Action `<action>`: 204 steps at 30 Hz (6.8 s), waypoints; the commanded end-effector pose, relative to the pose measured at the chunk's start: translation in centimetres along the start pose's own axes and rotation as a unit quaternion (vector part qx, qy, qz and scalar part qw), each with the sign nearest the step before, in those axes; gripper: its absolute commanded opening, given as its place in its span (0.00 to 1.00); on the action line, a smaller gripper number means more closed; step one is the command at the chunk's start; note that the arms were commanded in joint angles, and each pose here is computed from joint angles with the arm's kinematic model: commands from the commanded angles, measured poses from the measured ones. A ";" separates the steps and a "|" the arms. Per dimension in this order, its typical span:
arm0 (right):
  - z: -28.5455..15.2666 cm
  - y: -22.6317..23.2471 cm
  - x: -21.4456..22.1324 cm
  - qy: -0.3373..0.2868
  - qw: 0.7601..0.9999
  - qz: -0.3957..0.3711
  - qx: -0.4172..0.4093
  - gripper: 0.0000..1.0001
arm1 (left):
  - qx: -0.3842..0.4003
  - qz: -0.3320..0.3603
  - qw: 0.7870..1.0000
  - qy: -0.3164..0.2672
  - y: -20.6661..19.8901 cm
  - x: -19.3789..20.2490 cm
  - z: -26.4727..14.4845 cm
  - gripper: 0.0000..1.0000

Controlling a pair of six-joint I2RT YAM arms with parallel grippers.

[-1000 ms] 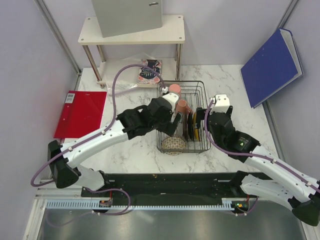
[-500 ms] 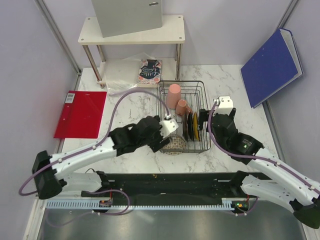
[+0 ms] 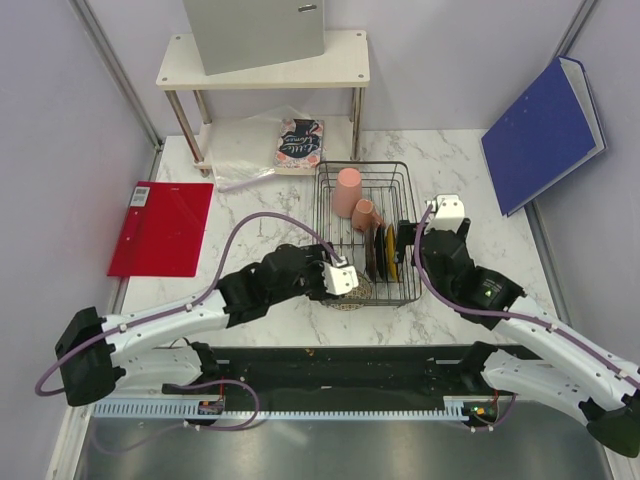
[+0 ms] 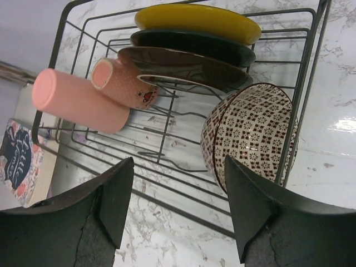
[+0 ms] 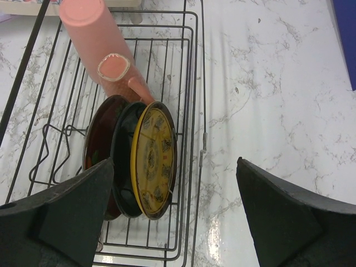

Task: Unload the mixed dishes from the dish rack
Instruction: Pick up the bowl from the dish rack, then place the bowl at the center of the board.

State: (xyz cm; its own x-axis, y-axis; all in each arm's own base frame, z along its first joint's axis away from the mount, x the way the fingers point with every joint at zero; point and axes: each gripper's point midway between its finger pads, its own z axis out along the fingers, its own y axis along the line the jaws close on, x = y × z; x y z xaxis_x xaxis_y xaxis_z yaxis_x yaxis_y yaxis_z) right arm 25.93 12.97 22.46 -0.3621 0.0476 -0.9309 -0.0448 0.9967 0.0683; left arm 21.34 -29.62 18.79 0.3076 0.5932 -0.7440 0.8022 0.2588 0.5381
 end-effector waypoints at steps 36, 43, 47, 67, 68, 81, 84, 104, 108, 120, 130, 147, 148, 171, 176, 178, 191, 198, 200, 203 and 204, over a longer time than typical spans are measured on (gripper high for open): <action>0.8 0.5 1.9 0.024 1.000 0.009 0.000 0.98 | 0.004 -0.010 0.999 0.034 -2.1 3.6 4.5 0.02; 0.9 0.6 2.0 0.026 1.000 0.008 -0.001 0.98 | -0.003 -0.014 0.999 0.030 -1.5 2.9 4.0 0.02; 0.9 0.6 2.1 0.026 1.000 0.007 0.000 0.98 | -0.034 -0.026 0.999 0.021 0.0 1.8 3.3 0.02; 1.4 0.5 2.7 0.028 0.999 0.012 0.011 0.98 | -0.238 0.068 0.967 -0.067 1.6 -2.1 1.7 0.02; 1.3 0.4 2.6 0.026 1.000 0.013 0.011 0.98 | -0.243 0.088 0.964 -0.064 1.4 -2.0 1.5 0.02; 1.2 0.4 2.5 0.023 1.000 0.017 0.009 0.98 | -0.298 0.091 0.944 -0.106 1.8 -4.6 -2.1 0.02; 1.1 0.6 2.2 0.022 1.000 0.020 0.004 0.98 | -0.306 0.096 0.941 -0.108 2.2 -5.3 -3.1 0.02; -2.0 3.3 -4.9 -0.016 0.996 0.047 -0.080 0.76 | -0.200 -0.384 0.901 0.034 9.4 -12.5 -6.4 0.02; -3.4 2.8 -6.7 -0.040 0.992 0.081 -0.088 0.77 | -0.113 -0.509 0.853 0.028 11.2 -13.6 -5.4 0.02; -5.8 2.6 -12.1 -0.051 0.986 0.137 -0.077 0.77 | -0.093 -0.610 0.775 0.137 9.4 -8.7 -0.9 0.02; -1.7 7.1 -9.0 0.055 0.993 0.061 -0.083 0.71 | -0.113 -0.610 0.773 0.130 9.8 -8.4 -1.5 0.02; -0.2 9.7 -3.8 0.141 0.982 0.040 -0.115 0.58 | -0.131 -0.604 0.780 0.100 10.1 -8.1 -2.9 0.02; -0.2 9.9 -3.6 0.144 0.981 0.041 -0.121 0.55 | -0.131 -0.604 0.780 0.095 10.2 -8.3 -3.1 0.02; 1.3 -1.3 -11.3 0.066 0.983 0.170 0.016 0.00 | -0.276 -0.579 0.765 0.064 15.3 -4.9 -9.9 0.99; 5.4 -8.8 -12.0 0.055 0.953 0.274 0.119 0.00 | -0.279 -0.602 0.746 0.065 13.6 -3.1 -10.5 0.99; 7.8 -11.7 -10.6 0.068 0.937 0.294 0.176 0.00 | -0.275 -0.608 0.740 0.076 12.4 -2.0 -10.4 0.99; 18.7 -20.1 -1.8 0.114 0.900 0.330 0.262 0.00 | -0.285 -0.629 0.723 0.036 7.9 2.3 -14.8 0.99; 21.9 -21.5 2.5 0.172 0.888 0.337 0.261 0.00 | -0.292 -0.628 0.721 0.032 7.1 3.4 -15.6 0.99; 22.5 -21.8 3.8 0.188 0.885 0.334 0.264 0.00 | -0.291 -0.627 0.721 0.041 6.9 3.8 -15.2 0.99; 23.1 -22.3 4.3 0.185 0.890 0.325 0.262 0.00 | -0.289 -0.626 0.722 0.056 6.6 4.2 -14.5 0.99; 23.3 -22.4 4.3 0.181 0.892 0.321 0.261 0.00 | -0.289 -0.626 0.722 0.060 6.5 4.3 -14.3 0.99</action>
State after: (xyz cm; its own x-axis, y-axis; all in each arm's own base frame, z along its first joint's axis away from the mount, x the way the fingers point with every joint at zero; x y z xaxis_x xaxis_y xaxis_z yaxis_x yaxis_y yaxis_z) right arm 43.54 -7.31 5.74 -0.4865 0.7159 -0.5008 0.7449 0.6394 0.1904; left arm 19.64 -13.95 24.73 -0.5610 -0.2901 -0.7753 0.0855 0.9112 -0.4029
